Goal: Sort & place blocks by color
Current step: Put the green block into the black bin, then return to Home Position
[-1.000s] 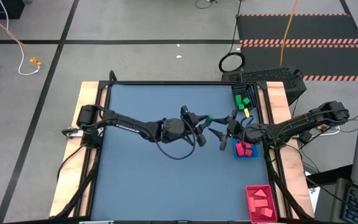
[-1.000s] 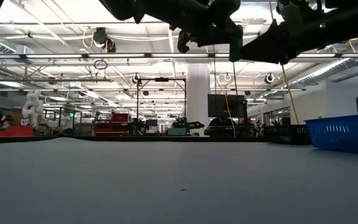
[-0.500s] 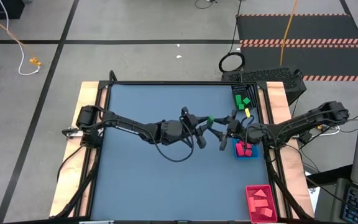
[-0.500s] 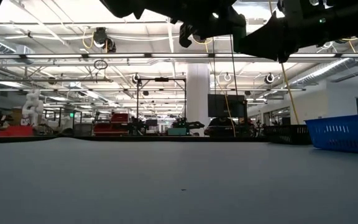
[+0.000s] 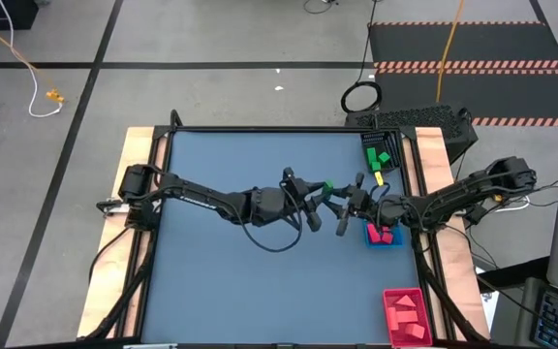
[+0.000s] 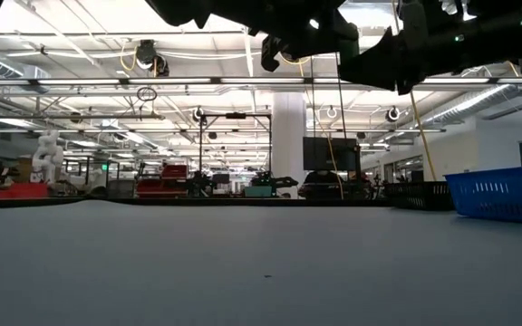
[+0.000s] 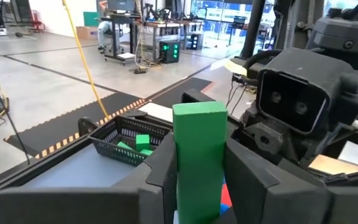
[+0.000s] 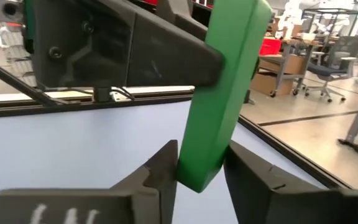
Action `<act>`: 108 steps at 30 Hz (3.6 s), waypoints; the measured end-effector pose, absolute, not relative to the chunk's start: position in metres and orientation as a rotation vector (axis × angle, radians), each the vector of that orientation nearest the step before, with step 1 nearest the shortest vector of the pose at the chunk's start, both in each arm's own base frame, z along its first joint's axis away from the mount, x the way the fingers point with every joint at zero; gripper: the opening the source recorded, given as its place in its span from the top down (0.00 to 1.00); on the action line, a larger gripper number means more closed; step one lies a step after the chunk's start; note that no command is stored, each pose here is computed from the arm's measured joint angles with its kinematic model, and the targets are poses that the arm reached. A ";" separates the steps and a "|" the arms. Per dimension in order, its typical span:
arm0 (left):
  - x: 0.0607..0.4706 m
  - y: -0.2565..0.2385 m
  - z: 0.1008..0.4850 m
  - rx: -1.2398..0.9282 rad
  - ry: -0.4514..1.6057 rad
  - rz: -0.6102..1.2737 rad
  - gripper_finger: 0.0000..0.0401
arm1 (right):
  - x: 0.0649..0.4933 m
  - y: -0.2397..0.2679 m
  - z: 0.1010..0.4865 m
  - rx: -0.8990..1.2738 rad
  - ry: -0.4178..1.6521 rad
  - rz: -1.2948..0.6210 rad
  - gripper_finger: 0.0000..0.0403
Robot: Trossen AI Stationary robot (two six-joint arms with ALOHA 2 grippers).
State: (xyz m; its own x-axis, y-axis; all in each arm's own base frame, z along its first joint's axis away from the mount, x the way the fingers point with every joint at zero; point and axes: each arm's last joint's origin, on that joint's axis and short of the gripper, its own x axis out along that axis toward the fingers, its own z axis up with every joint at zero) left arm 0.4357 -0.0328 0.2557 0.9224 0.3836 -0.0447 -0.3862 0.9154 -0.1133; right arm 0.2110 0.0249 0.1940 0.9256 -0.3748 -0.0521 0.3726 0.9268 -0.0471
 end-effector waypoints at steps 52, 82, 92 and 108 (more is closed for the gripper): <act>0.343 0.031 0.284 0.113 0.417 0.542 0.72 | 0.132 -0.098 0.207 0.028 0.567 -1.175 0.89; 0.325 0.069 0.262 -0.014 0.433 0.524 0.72 | 0.130 -0.109 0.196 0.316 0.566 -0.935 0.42; 0.335 0.057 0.269 -0.010 0.329 0.290 0.72 | 0.149 -0.094 0.201 0.367 0.352 -0.385 0.45; 0.321 0.052 0.270 -0.044 0.065 0.045 0.72 | 0.175 -0.018 0.209 0.214 0.147 0.074 0.49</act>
